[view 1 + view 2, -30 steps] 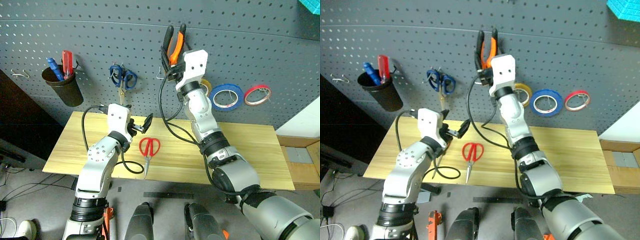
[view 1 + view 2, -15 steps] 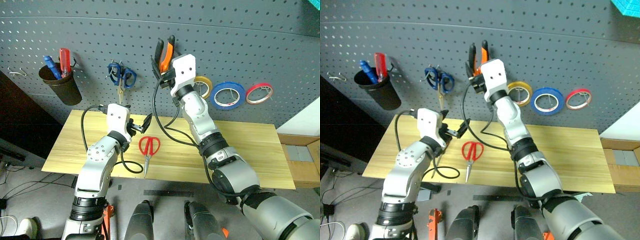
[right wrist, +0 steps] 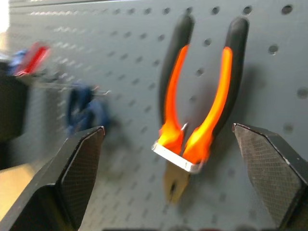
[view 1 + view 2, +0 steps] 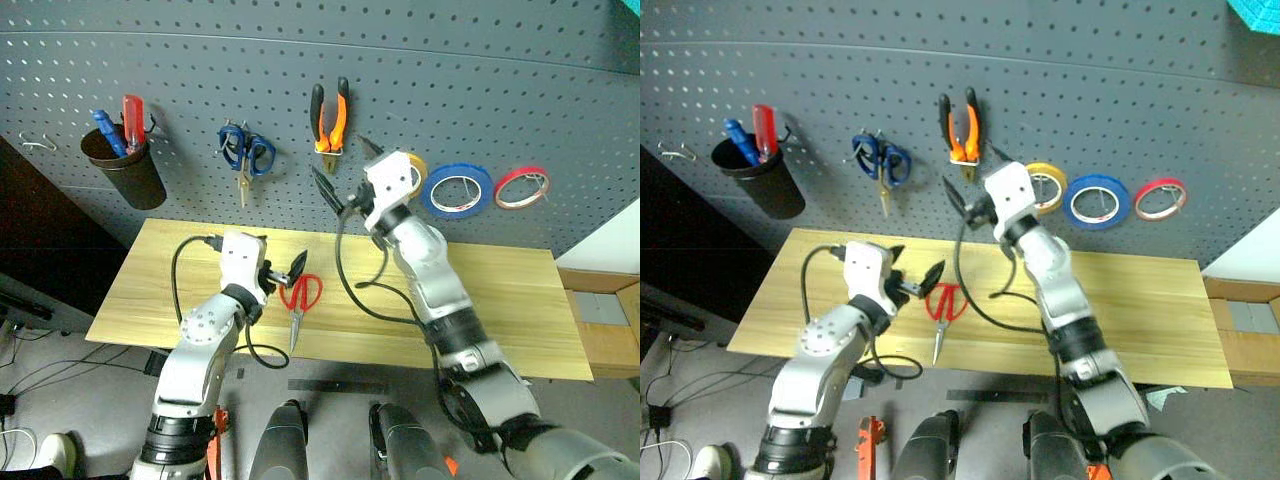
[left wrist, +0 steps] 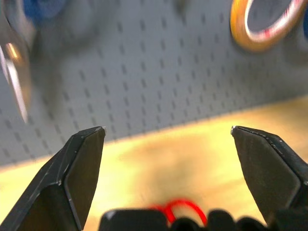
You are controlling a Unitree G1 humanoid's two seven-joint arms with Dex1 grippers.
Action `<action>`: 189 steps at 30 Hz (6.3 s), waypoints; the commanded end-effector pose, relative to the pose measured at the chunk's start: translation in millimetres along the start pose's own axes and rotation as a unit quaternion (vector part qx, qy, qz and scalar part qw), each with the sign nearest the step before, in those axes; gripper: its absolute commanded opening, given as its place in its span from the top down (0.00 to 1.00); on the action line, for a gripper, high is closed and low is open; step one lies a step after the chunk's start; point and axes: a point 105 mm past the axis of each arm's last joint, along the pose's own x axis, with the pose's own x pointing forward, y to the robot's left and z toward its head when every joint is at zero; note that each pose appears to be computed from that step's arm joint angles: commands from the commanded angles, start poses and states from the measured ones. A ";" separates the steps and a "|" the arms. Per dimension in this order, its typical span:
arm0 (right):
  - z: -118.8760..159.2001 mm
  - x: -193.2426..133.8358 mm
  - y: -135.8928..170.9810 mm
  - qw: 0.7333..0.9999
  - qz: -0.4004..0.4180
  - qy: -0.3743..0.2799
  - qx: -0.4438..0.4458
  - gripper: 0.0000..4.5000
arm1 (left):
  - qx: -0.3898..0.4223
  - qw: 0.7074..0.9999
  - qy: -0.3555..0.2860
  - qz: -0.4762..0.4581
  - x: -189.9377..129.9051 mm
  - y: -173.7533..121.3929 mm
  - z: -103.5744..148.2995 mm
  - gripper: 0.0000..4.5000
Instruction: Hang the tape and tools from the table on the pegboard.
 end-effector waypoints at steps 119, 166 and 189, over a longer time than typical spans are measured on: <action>77.4 -27.2 34.2 0.965 0.121 -0.143 0.184 0.00 | 0.243 0.946 -0.153 0.152 -13.9 49.6 64.5 0.95; 39.6 -35.8 44.5 0.978 0.128 -0.047 0.159 0.00 | 0.159 0.977 -0.031 0.138 18.9 79.1 12.2 0.74; -40.3 -72.9 100.4 0.948 0.250 0.171 0.102 0.00 | 0.016 0.969 0.149 0.196 -27.4 89.7 -79.4 0.01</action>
